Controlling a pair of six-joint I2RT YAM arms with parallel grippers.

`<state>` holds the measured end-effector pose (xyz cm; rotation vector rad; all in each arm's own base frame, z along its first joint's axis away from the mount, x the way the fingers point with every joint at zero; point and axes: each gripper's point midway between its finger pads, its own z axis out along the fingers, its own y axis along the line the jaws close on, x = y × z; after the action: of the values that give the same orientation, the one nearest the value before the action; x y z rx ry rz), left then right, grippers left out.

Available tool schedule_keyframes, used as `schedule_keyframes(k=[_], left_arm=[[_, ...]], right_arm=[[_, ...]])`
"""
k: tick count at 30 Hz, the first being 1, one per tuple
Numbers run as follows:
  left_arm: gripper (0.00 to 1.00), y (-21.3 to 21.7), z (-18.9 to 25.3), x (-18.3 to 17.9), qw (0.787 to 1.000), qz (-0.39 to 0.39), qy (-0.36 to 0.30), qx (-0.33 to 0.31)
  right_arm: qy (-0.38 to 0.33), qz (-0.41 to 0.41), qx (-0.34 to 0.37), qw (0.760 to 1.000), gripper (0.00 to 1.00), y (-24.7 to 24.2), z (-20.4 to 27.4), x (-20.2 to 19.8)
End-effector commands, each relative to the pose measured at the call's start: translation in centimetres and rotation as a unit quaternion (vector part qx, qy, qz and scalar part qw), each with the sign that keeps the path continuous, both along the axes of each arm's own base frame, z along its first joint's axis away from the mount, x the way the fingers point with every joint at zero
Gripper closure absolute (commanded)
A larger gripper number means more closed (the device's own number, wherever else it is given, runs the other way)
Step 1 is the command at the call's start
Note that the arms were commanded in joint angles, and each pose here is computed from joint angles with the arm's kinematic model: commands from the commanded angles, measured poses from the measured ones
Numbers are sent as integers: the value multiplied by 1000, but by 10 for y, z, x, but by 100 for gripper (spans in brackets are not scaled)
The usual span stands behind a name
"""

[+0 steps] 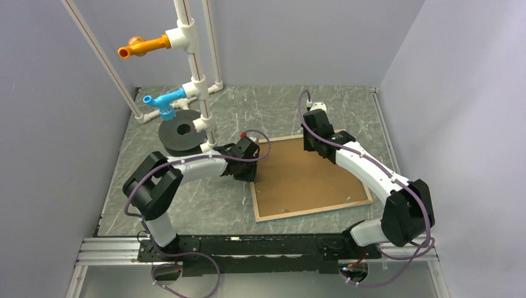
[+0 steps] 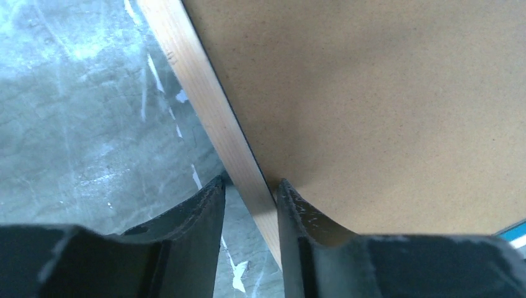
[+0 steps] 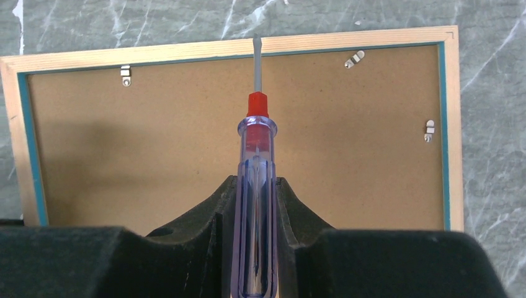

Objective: Take the photo out of the frame

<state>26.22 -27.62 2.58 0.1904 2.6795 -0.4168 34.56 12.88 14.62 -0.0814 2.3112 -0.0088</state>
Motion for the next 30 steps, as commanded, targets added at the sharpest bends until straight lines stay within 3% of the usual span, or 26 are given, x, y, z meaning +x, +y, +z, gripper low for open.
schedule_keyframes(k=[1, 6, 10, 16, 20, 25, 28, 30], left_arm=[[48, 16, -2, 0, 999, -30, -5, 33], [21, 9, 24, -16, 1000, -15, -12, -21], [13, -2, 33, -43, 997, -10, 8, -73], [13, -14, 16, -77, 997, 2, 30, -73], [14, -23, -9, -87, 996, 19, 54, -73], [14, -28, -49, -91, 996, 17, 90, 8], [21, -22, -71, -96, 993, 17, 101, 51], [33, -10, -80, -101, 992, 27, 106, 67]], right_arm=[[-11, 17, 23, 1000, 100, 11, 19, 5], [-4, 19, 23, 1000, 100, 9, 14, -2], [-15, 19, 28, 999, 100, 7, 20, -5], [-11, 52, 73, 996, 100, 22, 20, -16], [28, 86, 82, 993, 100, 34, -4, -27], [65, 103, 106, 987, 100, 46, -12, -37], [70, 113, 118, 984, 100, 52, -6, -38], [67, 113, 120, 984, 100, 53, -2, -37]])
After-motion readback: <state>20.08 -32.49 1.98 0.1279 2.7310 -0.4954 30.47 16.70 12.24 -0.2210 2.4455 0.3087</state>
